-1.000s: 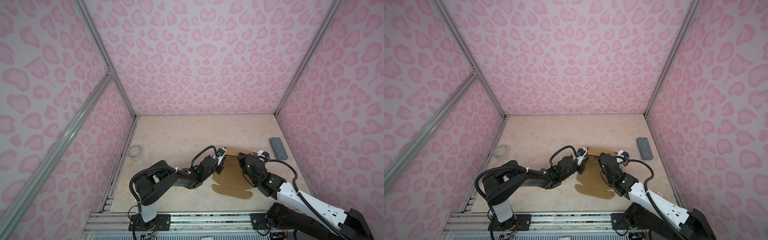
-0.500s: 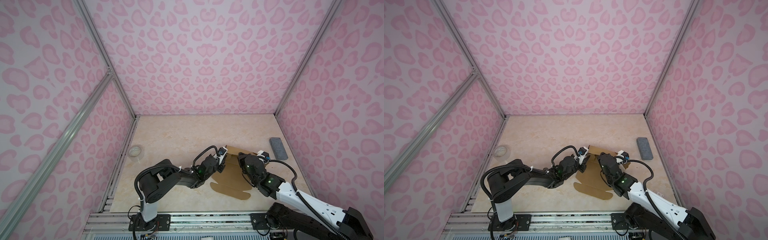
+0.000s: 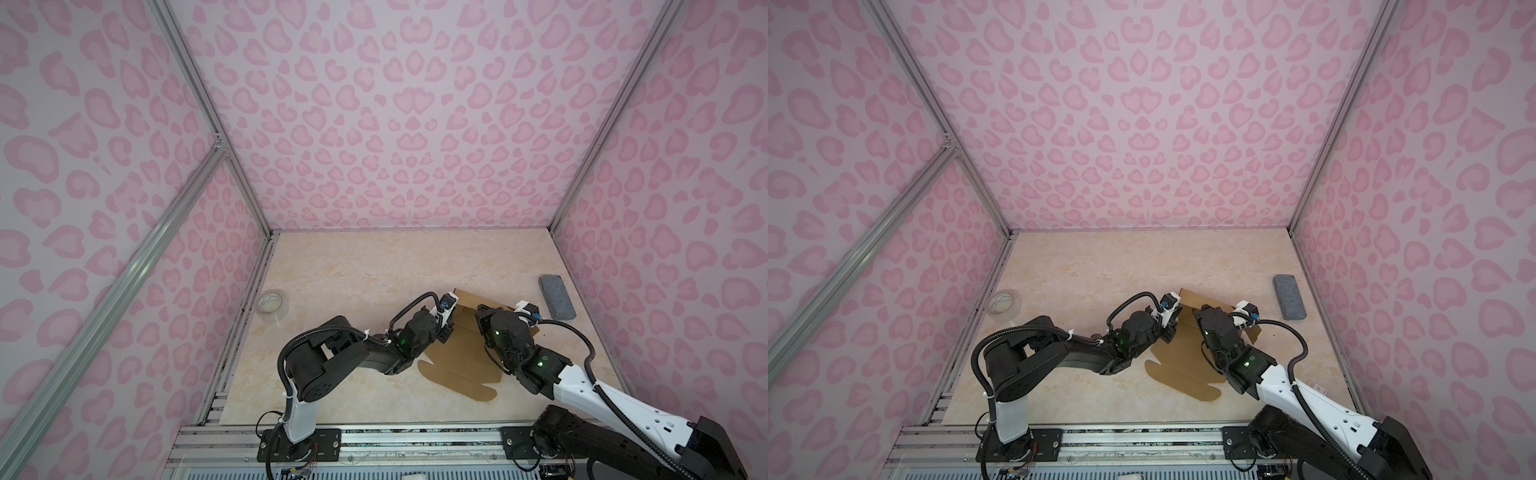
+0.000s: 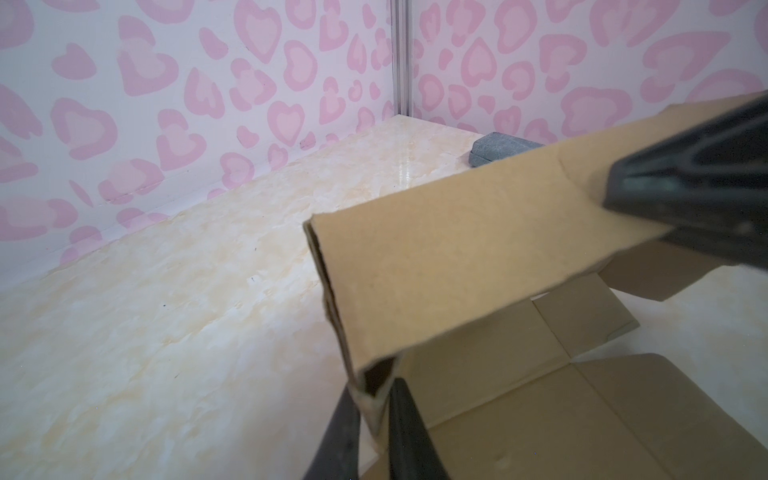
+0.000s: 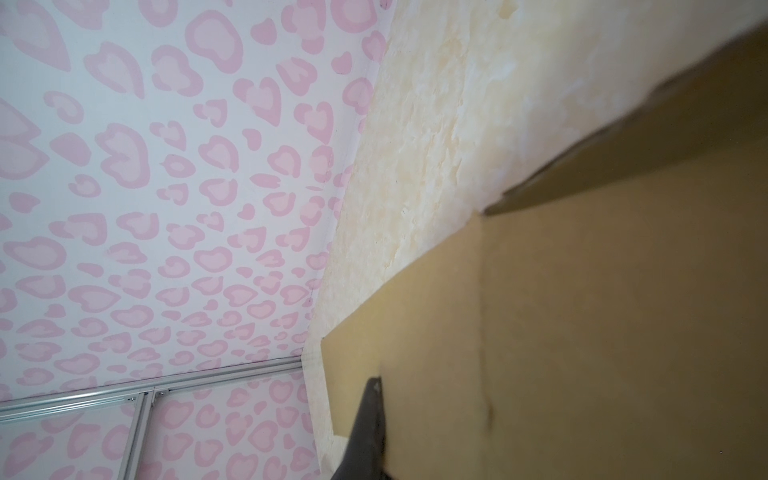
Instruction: Fold the paper box
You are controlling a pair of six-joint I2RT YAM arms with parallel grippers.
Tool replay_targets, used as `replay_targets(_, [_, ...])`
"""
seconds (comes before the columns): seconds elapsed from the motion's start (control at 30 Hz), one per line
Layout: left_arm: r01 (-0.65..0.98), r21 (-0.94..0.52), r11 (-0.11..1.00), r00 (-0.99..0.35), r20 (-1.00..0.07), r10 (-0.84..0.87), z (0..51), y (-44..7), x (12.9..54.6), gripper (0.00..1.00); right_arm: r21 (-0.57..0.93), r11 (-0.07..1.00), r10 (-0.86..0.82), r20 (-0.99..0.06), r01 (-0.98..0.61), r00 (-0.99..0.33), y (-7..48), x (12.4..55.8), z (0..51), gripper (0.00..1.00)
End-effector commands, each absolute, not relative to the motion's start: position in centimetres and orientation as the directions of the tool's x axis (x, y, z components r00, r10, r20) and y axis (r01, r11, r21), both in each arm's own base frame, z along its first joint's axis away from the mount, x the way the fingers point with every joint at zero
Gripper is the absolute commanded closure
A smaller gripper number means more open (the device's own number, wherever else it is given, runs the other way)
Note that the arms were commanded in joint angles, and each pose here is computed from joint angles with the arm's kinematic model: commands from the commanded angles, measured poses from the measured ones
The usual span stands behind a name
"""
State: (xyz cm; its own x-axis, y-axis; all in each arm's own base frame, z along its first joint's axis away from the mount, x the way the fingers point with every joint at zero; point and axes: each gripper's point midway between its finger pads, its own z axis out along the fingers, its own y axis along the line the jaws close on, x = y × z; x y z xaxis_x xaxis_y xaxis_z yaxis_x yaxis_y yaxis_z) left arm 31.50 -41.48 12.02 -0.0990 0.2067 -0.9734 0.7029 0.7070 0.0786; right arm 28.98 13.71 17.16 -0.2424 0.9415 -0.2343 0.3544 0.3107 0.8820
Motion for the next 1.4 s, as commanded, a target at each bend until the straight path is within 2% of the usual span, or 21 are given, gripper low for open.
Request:
replay_targets(0.0, [0.705,0.083,0.704,-0.038,-0.987,0.155,14.0,-42.2,31.9,0.83,0.857,0.347,0.925,-0.245,0.381,-0.291,14.0,28.4,16.0,1.00])
replay_targets(0.13, [0.702,0.106,0.705,-0.023,-0.985,0.171,14.1,-42.1,31.9,0.85,0.857,0.348,0.924,-0.245,0.381,-0.292,14.0,28.3,16.1,1.00])
replay_targets(0.33, [0.698,0.113,0.707,-0.021,-0.984,0.178,14.2,-42.0,32.0,0.95,0.857,0.350,0.923,-0.246,0.378,-0.297,14.1,28.3,16.1,1.00])
replay_targets(0.6, [0.689,0.136,0.712,-0.014,-0.980,0.200,14.5,-41.8,31.7,0.97,0.858,0.350,0.921,-0.241,0.375,-0.307,14.3,28.3,16.2,1.00])
replay_targets(0.83, [0.591,0.125,0.797,-0.040,-0.982,0.184,15.2,-40.0,32.2,0.98,0.865,0.351,0.917,-0.239,0.360,-0.318,14.6,28.4,17.0,1.00])
replay_targets(0.93, [0.476,0.095,0.874,-0.097,-0.982,0.160,15.5,-38.4,33.2,0.98,0.866,0.351,0.916,-0.240,0.355,-0.321,14.7,28.4,17.2,1.00])
replay_targets(1.1, [0.409,0.085,0.909,-0.194,-0.965,0.178,14.5,-37.6,33.9,0.98,0.868,0.360,0.908,-0.242,0.343,-0.342,15.0,28.4,17.6,1.00])
replay_targets(1.17, [0.390,0.079,0.917,-0.220,-0.959,0.176,14.2,-37.4,34.0,0.98,0.867,0.367,0.902,-0.244,0.337,-0.356,15.3,28.3,17.6,0.91])
replay_targets(1.37, [0.345,0.102,0.933,-0.256,-0.946,0.198,13.9,-36.6,34.4,0.98,0.869,0.368,0.894,-0.233,0.330,-0.383,15.5,27.9,17.8,0.72])
